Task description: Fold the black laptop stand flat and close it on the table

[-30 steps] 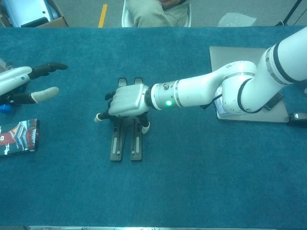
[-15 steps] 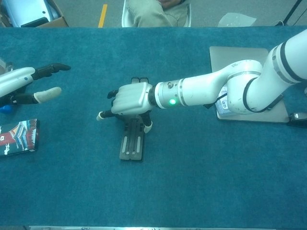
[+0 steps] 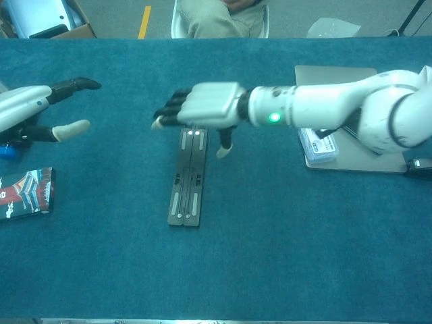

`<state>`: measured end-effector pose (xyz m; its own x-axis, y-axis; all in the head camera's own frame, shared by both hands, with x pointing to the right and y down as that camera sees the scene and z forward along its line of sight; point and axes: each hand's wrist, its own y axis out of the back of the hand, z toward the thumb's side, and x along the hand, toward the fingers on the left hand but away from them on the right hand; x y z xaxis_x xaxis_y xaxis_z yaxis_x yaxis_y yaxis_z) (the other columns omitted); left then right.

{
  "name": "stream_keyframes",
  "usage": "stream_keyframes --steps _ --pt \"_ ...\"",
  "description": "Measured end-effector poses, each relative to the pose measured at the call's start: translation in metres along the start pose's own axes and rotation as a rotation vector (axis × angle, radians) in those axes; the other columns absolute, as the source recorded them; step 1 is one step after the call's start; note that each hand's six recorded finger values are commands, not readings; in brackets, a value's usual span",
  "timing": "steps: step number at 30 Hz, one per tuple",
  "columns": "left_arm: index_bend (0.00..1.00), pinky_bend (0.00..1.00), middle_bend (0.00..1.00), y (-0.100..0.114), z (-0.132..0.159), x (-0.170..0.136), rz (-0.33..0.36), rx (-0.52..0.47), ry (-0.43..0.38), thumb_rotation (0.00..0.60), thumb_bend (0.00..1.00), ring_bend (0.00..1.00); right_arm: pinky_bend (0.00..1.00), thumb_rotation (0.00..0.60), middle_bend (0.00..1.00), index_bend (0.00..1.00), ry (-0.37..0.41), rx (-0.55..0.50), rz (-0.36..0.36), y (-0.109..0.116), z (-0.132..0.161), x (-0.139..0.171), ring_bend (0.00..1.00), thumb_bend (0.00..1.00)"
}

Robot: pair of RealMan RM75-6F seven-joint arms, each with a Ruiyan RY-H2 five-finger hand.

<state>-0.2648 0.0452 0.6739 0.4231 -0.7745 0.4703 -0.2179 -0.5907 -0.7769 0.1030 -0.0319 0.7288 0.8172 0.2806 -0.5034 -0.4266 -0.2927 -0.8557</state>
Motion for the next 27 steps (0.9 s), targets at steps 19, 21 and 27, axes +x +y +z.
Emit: stream_keyframes --steps 19,21,27 --pt "0.00 0.05 0.02 0.024 -0.032 -0.008 0.210 0.247 0.125 0.600 0.25 0.00 0.00 0.600 0.10 0.00 -0.690 -0.176 -0.149 -0.020 -0.080 0.231 0.00 0.08" --pt "0.00 0.05 0.02 0.025 -0.038 -0.014 0.225 0.261 0.155 0.600 0.25 0.00 0.00 0.600 0.10 0.00 -0.737 -0.188 -0.156 -0.026 -0.080 0.249 0.00 0.08" --pt "0.00 0.05 0.02 0.031 -0.052 -0.032 0.262 0.251 0.218 0.600 0.25 0.00 0.00 0.600 0.10 0.00 -0.833 -0.197 -0.173 -0.040 -0.074 0.292 0.00 0.08"
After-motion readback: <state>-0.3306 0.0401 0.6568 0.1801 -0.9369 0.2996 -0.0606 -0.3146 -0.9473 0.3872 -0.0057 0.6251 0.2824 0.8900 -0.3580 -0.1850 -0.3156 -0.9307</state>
